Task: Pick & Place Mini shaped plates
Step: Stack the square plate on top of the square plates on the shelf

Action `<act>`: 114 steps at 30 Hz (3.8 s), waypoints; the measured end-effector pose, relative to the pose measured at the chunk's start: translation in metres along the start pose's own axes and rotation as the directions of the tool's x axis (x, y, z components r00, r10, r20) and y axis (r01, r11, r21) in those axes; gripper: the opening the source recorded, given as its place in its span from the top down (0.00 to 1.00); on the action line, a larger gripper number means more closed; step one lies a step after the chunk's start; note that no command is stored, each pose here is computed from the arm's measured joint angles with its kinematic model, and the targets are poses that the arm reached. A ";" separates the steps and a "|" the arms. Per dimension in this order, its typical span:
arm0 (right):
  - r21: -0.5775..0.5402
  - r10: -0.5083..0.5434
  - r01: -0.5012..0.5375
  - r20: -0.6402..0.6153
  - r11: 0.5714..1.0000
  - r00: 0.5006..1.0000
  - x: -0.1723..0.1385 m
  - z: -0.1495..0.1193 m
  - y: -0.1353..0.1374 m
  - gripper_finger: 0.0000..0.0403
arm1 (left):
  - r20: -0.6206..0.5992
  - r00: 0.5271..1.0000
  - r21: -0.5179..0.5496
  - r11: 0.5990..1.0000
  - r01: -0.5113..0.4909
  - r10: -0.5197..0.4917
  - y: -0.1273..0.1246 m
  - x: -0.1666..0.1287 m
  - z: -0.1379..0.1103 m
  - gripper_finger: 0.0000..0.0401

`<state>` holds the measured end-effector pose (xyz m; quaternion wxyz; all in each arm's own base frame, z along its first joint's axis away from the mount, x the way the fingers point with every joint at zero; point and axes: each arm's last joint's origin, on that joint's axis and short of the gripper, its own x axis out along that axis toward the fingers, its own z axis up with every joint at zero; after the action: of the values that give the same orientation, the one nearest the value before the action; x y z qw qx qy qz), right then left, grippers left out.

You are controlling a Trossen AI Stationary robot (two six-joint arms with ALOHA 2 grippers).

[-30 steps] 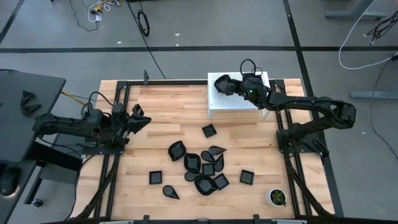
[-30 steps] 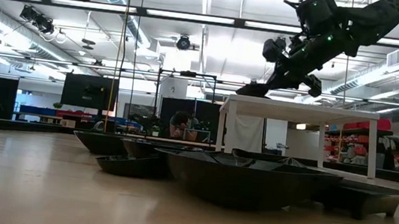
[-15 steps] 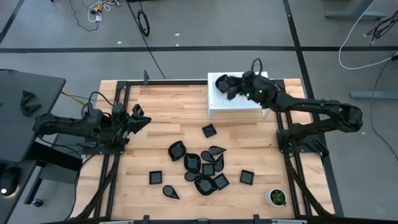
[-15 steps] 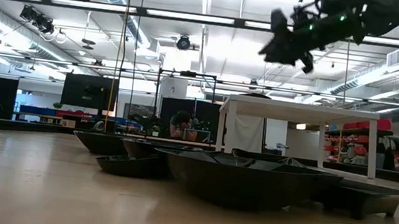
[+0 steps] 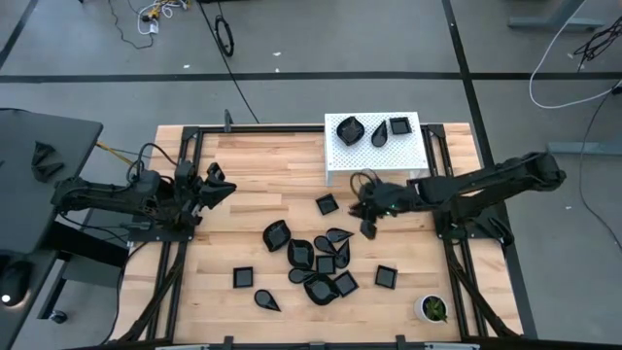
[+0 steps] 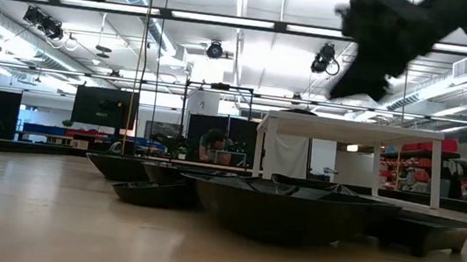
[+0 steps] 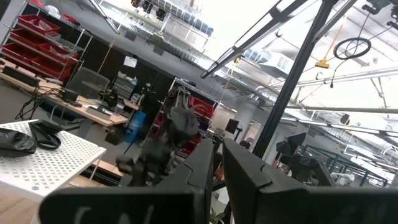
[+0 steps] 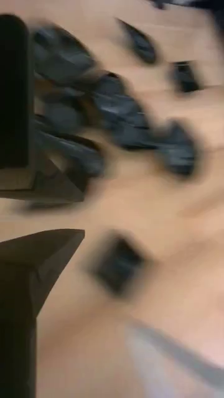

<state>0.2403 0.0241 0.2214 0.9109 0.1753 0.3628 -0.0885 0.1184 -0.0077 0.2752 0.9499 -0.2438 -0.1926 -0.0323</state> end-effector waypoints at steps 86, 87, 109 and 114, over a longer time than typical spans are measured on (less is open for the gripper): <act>0.567 -0.469 0.465 -0.150 0.680 0.870 -0.154 0.078 -0.241 0.99 | 0.000 1.000 0.000 1.000 0.000 0.000 0.000 0.000 0.000 0.90; 0.573 -0.462 0.465 -0.163 0.675 0.872 -0.151 0.076 -0.246 0.99 | 0.000 1.000 0.000 1.000 0.000 0.000 0.000 0.000 0.000 0.90; 0.600 -0.445 0.463 -0.192 0.652 0.875 -0.149 0.072 -0.254 0.95 | 0.000 1.000 0.000 1.000 0.000 0.000 0.000 0.000 0.000 0.90; 0.599 -0.446 0.464 -0.190 0.653 0.874 -0.149 0.072 -0.254 0.89 | 0.000 1.000 0.000 1.000 0.000 0.000 0.000 0.000 0.000 0.90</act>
<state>0.1051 -0.2328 0.3087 0.7427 0.3731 0.3561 -0.4270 0.1184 -0.0077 0.2752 0.9499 -0.2439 -0.1927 -0.0324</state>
